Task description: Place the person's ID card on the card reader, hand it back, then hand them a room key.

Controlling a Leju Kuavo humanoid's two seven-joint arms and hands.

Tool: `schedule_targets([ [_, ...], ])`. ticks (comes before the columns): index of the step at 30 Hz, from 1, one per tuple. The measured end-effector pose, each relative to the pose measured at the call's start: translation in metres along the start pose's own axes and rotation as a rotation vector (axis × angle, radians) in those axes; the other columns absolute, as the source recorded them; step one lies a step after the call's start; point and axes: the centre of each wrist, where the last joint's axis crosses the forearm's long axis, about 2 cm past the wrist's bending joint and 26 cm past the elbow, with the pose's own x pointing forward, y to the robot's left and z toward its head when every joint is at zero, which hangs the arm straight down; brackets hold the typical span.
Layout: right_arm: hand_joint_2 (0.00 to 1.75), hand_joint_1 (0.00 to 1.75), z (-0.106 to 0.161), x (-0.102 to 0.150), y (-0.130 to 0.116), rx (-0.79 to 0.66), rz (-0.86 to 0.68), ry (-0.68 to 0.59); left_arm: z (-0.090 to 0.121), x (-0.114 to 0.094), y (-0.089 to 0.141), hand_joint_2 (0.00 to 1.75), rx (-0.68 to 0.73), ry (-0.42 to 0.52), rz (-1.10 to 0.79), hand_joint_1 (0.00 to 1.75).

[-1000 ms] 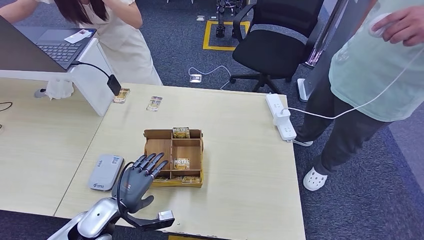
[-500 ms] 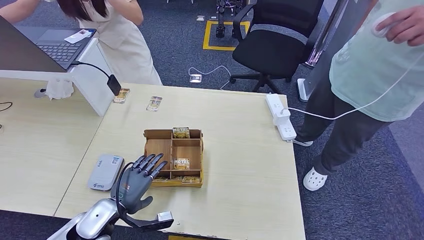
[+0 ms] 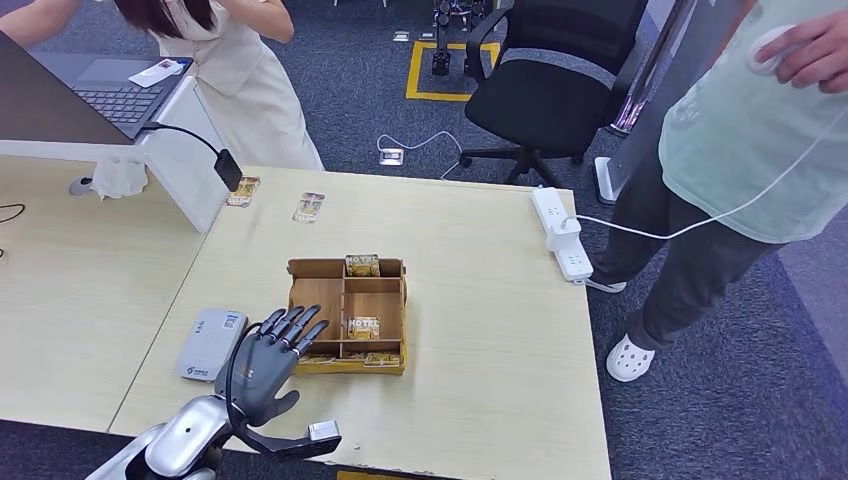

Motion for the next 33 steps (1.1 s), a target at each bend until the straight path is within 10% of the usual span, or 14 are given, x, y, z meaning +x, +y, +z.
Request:
schedule_targets([
  [33,0.00,0.00,0.0070,-0.0005,-0.0013,-0.004,-0.005,-0.005,0.0060,-0.0061,0.0044,1.75,-0.002,-0.016,0.010,0.00],
])
